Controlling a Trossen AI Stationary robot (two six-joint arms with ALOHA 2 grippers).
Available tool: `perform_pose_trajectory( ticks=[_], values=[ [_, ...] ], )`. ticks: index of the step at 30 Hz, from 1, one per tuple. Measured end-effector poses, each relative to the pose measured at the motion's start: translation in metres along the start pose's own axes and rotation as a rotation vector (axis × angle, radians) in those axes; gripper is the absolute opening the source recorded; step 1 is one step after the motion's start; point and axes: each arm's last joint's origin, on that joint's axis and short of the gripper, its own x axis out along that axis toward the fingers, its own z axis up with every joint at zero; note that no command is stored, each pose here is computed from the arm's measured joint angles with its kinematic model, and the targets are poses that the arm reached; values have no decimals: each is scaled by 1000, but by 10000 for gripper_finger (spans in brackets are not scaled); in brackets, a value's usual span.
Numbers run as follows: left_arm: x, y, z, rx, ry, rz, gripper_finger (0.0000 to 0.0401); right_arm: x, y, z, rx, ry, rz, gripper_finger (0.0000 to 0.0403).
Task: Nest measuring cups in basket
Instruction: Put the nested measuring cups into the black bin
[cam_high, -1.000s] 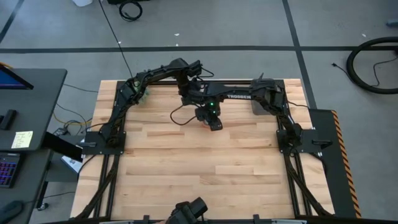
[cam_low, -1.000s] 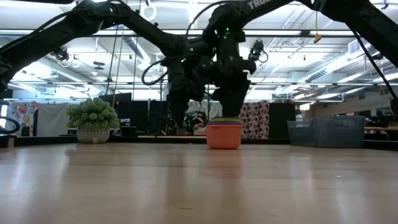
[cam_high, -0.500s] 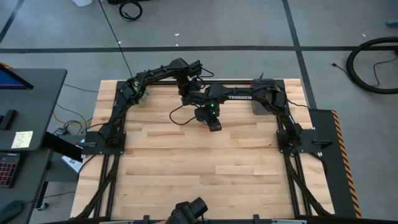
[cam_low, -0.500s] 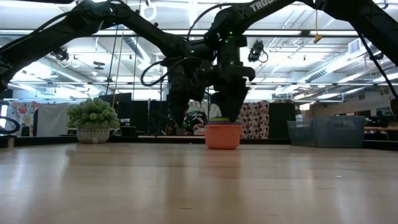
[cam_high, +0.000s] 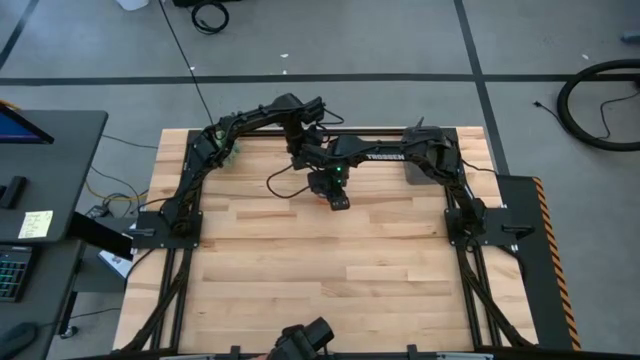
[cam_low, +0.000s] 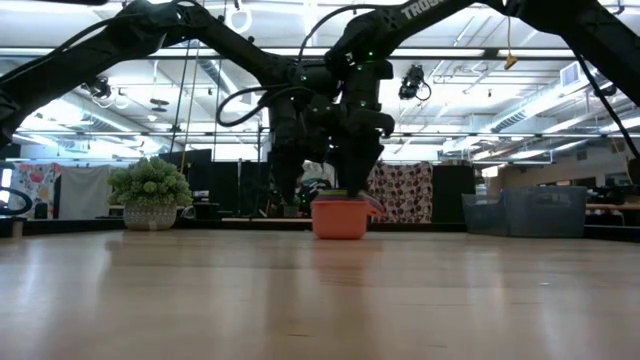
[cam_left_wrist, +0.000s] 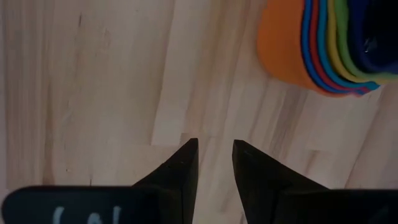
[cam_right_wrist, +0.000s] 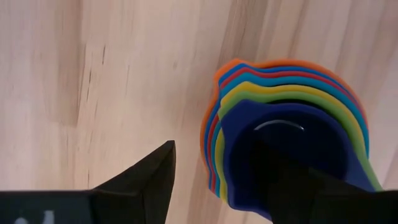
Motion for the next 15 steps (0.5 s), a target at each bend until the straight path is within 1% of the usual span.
perform_pose_trajectory(
  ticks=[4,10,15],
  values=[
    [0,-1,-2,-6,14,-17,103,0,0,0,-1,-5,-2,217],
    [0,-4,0,-5,-39,-125,103,0,-1,1,-1,-10,-5,217],
    [2,-5,3,1,-53,-130,103,0,-1,1,0,-10,-5,217]
  ],
)
